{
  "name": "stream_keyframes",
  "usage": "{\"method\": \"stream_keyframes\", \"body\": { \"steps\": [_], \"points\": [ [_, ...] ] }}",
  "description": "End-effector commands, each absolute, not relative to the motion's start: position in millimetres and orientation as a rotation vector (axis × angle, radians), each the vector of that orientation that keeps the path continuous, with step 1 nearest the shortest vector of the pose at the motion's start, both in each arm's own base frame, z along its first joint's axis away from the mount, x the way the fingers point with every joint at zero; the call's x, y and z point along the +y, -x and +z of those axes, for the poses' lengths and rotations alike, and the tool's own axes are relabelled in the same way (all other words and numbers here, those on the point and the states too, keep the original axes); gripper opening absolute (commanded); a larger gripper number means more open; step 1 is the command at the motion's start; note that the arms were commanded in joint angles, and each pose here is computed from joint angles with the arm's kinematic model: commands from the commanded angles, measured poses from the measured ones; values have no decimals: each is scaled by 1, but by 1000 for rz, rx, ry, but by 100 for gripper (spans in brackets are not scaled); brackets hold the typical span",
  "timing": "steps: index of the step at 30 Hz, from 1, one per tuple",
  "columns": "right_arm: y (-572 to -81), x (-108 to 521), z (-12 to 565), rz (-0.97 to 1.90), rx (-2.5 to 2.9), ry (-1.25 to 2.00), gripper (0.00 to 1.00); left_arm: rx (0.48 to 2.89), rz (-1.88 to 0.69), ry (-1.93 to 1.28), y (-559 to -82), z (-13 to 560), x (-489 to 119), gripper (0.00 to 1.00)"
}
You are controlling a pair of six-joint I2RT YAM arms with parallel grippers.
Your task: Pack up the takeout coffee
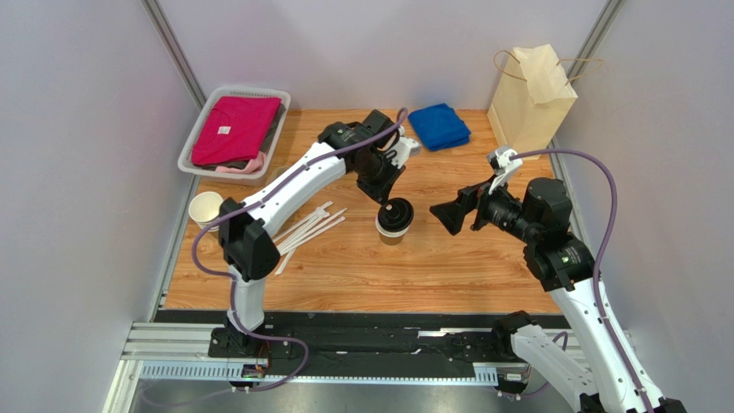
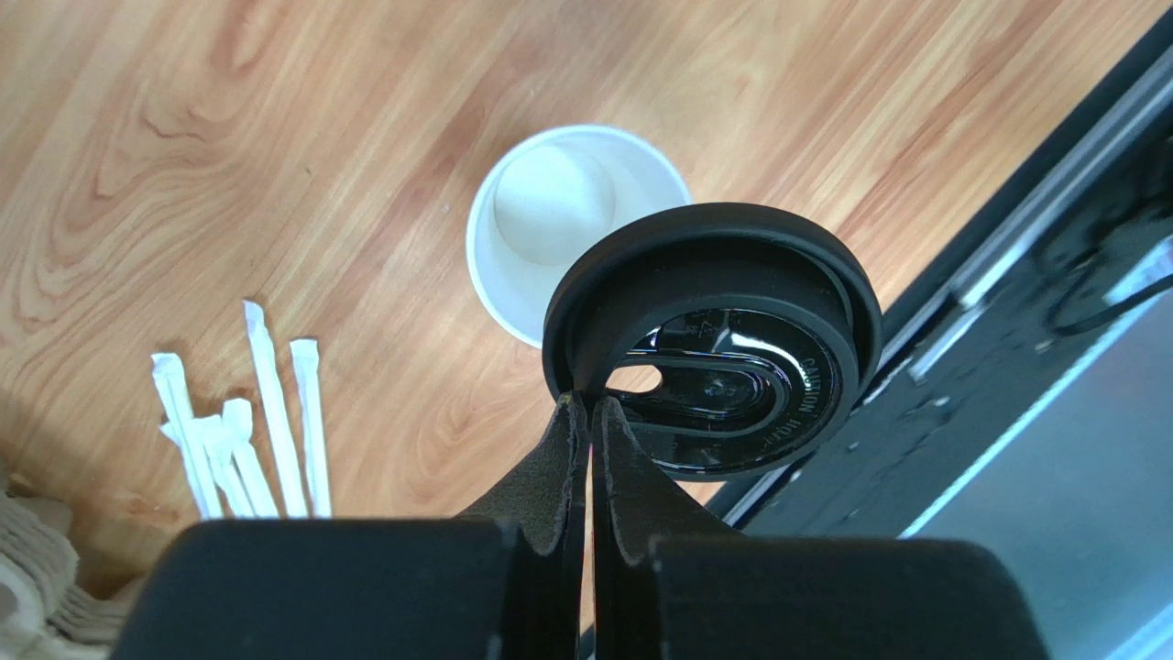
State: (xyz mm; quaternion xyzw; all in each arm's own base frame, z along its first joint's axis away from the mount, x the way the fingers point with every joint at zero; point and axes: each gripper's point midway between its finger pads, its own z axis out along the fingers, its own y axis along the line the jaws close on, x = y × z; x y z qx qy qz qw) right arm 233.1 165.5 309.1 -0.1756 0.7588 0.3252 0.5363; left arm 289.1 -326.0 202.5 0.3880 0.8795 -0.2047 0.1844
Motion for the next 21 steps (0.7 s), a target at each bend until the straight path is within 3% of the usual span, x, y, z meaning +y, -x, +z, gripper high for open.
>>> {"method": "stream_keyframes", "body": {
  "steps": [1, 9, 19, 21],
  "points": [
    [-208, 177, 291, 772, 1736, 785, 100, 2482, -378, -1286, -291, 194, -313, 0],
    [-208, 184, 244, 840, 1923, 918, 99, 2414, -170, -1341, -315, 190, -323, 0],
    [-210, 184, 234, 776, 1846, 1035, 100, 2400, -174, -1449, -309, 181, -331, 0],
    [-209, 188, 231, 786, 1854, 1059, 91, 2406, -204, -1465, -306, 178, -336, 0]
  ]
}}
